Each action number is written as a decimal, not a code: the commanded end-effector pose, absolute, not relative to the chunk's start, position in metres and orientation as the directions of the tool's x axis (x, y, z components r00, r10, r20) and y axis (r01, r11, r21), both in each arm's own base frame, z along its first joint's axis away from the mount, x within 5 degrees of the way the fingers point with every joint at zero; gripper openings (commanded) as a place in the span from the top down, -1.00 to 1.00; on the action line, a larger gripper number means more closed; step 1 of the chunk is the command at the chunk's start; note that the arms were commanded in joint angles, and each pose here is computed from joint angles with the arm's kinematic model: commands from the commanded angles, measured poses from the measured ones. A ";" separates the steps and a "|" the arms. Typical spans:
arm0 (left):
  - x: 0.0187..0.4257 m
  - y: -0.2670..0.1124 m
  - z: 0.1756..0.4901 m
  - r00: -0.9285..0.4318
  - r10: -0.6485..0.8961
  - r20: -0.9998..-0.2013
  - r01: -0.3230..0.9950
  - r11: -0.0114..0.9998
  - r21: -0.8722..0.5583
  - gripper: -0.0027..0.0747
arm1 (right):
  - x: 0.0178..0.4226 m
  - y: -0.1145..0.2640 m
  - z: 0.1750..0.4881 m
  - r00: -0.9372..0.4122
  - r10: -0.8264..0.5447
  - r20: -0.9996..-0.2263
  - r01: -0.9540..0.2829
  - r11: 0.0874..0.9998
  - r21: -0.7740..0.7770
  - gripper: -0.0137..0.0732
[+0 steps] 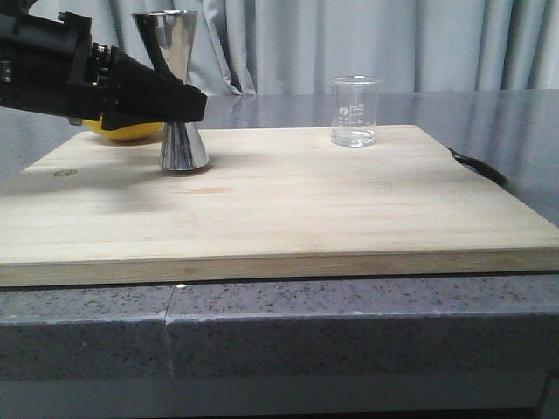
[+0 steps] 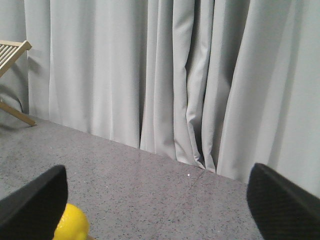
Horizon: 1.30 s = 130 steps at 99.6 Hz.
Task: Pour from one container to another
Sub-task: 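Lower the filled jigger onto the board with the left gripper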
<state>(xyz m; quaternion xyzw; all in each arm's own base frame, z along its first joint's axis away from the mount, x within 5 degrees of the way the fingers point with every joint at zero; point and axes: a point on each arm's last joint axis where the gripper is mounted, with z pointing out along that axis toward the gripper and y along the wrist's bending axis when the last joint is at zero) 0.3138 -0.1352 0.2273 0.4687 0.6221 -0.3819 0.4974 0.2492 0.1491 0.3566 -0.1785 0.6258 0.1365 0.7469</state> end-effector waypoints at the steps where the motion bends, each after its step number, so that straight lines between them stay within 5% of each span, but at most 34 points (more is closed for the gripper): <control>1: 0.312 -0.136 0.257 0.000 0.090 -0.996 0.965 0.262 0.024 0.98 | 0.242 0.144 0.382 0.300 0.027 -0.954 -0.403 0.910 -0.101 -0.84; 130: 0.311 -0.136 0.252 0.008 0.159 -0.987 0.968 0.247 0.048 0.98 | 0.242 0.144 0.382 0.300 0.027 -0.954 -0.403 0.910 -0.101 -0.84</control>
